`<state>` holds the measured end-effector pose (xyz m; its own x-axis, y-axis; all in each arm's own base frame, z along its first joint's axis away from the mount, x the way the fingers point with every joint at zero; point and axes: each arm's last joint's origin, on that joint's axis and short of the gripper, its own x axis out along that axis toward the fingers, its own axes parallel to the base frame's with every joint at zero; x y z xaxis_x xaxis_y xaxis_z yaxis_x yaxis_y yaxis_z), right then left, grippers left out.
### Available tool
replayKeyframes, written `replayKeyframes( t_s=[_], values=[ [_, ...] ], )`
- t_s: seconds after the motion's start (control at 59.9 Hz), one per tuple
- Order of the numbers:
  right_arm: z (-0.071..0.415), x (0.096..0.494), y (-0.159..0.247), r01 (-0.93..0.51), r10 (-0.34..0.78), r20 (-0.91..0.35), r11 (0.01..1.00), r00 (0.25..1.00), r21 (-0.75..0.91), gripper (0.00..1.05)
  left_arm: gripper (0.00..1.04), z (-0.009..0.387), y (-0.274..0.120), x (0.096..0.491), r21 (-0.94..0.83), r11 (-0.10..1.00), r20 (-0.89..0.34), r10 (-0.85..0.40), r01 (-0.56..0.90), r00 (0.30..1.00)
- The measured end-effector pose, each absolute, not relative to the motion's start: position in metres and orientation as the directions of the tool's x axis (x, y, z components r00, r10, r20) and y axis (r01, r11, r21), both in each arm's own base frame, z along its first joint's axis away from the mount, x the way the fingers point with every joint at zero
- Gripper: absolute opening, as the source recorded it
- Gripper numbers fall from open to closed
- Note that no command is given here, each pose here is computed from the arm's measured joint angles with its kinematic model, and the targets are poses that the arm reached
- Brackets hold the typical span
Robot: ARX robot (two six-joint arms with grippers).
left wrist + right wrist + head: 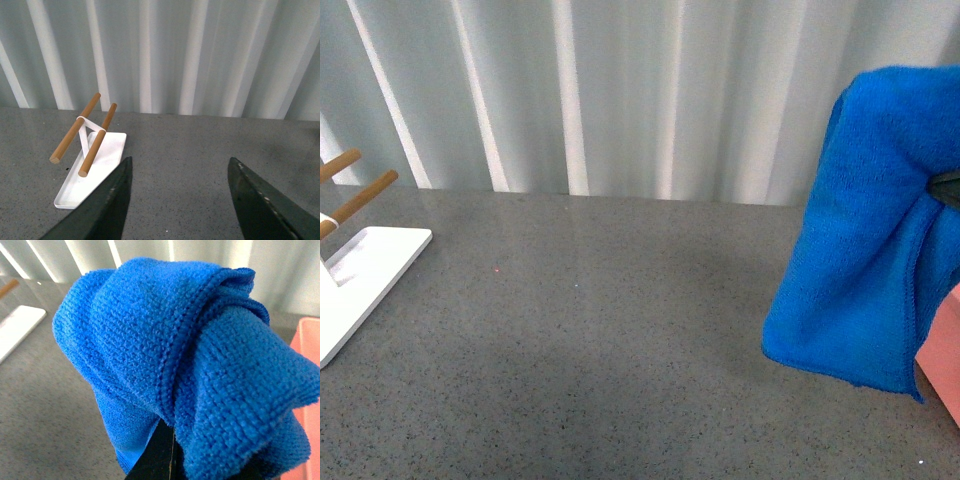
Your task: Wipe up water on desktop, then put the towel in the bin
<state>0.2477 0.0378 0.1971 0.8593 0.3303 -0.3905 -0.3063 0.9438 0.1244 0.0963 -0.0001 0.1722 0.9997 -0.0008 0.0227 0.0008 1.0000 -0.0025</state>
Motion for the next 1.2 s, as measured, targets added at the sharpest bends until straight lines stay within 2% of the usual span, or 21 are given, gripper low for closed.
replayKeyframes(
  t_s=[0.15, 0.234, 0.401, 0.585, 0.718, 0.869, 0.986, 1.203],
  values=[
    [0.182, 0.274, 0.037, -0.215, 0.225, -0.537, 0.973, 0.813, 0.083, 0.04, 0.86, 0.172, 0.0, 0.096, -0.002, 1.0, 0.023, -0.001, 0.001, 1.0],
    [0.175, 0.289, 0.038, -0.196, 0.203, -0.593, 0.978, 0.779, 0.078, 0.04, 0.99, 0.172, 0.0, 0.096, -0.002, 1.0, 0.023, -0.001, 0.001, 1.0],
    [0.155, 0.32, 0.053, -0.226, 0.218, -0.702, 0.971, 0.678, 0.083, 0.04, 0.98, 0.172, 0.0, 0.096, -0.002, 1.0, 0.023, -0.001, 0.001, 1.0],
    [0.136, 0.338, 0.088, -0.323, 0.292, -0.77, 0.939, 0.568, 0.118, 0.04, 0.98, 0.172, 0.0, 0.096, -0.002, 1.0, 0.023, -0.001, 0.001, 1.0],
    [0.115, 0.341, 0.101, -0.346, 0.249, -0.832, 0.935, 0.496, 0.074, 0.04, 0.98, 0.172, 0.0, 0.096, -0.002, 1.0, 0.023, -0.001, 0.001, 1.0],
    [0.072, 0.339, 0.099, -0.338, 0.219, -0.898, 0.937, 0.381, 0.085, 0.04, 0.98, 0.172, 0.0, 0.096, -0.002, 1.0, 0.023, -0.001, 0.001, 1.0],
    [0.065, 0.34, 0.098, -0.332, 0.247, -0.897, 0.935, 0.366, 0.123, 0.04, 0.98, 0.172, 0.0, 0.096, -0.002, 1.0, 0.023, -0.001, 0.001, 1.0],
    [0.059, 0.345, 0.09, -0.293, 0.227, -0.898, 0.949, 0.376, 0.117, 0.04, 0.98, 0.172, 0.0, 0.096, -0.002, 1.0, 0.023, -0.001, 0.001, 1.0]
  ],
)
